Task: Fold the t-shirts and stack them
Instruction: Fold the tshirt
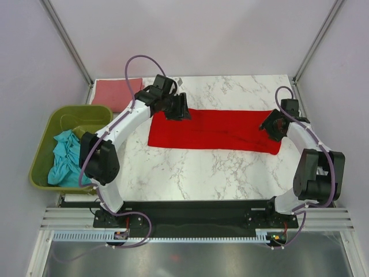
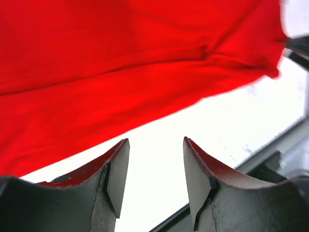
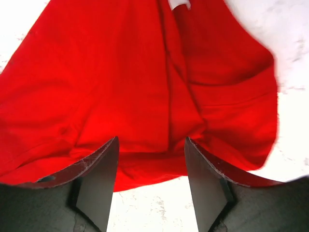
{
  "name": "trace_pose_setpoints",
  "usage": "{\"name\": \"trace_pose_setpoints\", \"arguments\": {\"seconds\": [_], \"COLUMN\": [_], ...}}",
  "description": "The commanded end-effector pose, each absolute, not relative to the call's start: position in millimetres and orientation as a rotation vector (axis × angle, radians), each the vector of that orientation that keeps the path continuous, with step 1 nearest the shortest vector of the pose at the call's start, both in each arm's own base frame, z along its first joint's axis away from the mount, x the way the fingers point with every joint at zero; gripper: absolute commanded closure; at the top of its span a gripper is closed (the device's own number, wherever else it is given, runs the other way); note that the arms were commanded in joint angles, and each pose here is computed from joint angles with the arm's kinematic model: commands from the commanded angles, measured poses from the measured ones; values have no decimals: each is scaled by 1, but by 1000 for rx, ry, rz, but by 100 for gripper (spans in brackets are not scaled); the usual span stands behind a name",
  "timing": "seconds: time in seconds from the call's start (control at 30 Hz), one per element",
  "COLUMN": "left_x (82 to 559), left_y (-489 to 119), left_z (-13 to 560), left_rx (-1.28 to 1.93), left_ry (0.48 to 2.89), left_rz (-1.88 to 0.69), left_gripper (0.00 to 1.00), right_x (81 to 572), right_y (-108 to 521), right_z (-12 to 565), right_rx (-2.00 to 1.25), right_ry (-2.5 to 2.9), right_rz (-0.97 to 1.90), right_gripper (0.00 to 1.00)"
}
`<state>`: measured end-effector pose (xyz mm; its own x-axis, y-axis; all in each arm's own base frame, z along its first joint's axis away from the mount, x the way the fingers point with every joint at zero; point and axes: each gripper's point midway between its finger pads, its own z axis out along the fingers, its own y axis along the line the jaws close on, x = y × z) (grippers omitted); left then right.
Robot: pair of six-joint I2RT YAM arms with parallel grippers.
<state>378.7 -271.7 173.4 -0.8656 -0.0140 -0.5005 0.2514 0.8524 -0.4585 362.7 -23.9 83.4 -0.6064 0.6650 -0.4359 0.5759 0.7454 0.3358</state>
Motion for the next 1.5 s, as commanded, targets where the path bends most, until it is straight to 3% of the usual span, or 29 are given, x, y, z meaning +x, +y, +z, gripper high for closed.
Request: {"name": "trace_pose_setpoints", "arguments": {"seconds": [0.0, 0.37, 0.67, 0.87, 1.07, 1.47], "left_x": [359, 344, 345, 344, 345, 345], "left_y": [-290, -298, -298, -299, -298, -297], "left_z": [202, 202, 201, 198, 196, 194], "left_rx": [363, 372, 363, 359, 351, 348], "left_ry": [2432, 2423, 2426, 2437, 2443, 2448], "left_rz": [-931, -1054, -1057, -1064, -1058, -1061], "left_gripper": [43, 42, 42, 43, 43, 43], "right_x": [379, 380, 379, 384, 389, 427], "right_y": [-9, 3, 5, 5, 6, 22], "right_z": [80, 46, 36, 39, 40, 63], "right_rx": [956, 1016, 1019, 1010, 1006, 942], "right_ry": [2327, 2252, 2243, 2240, 2240, 2215], "right_rz": [341, 450, 463, 468, 478, 593], "right_gripper": [35, 34, 52, 72, 99, 100]}}
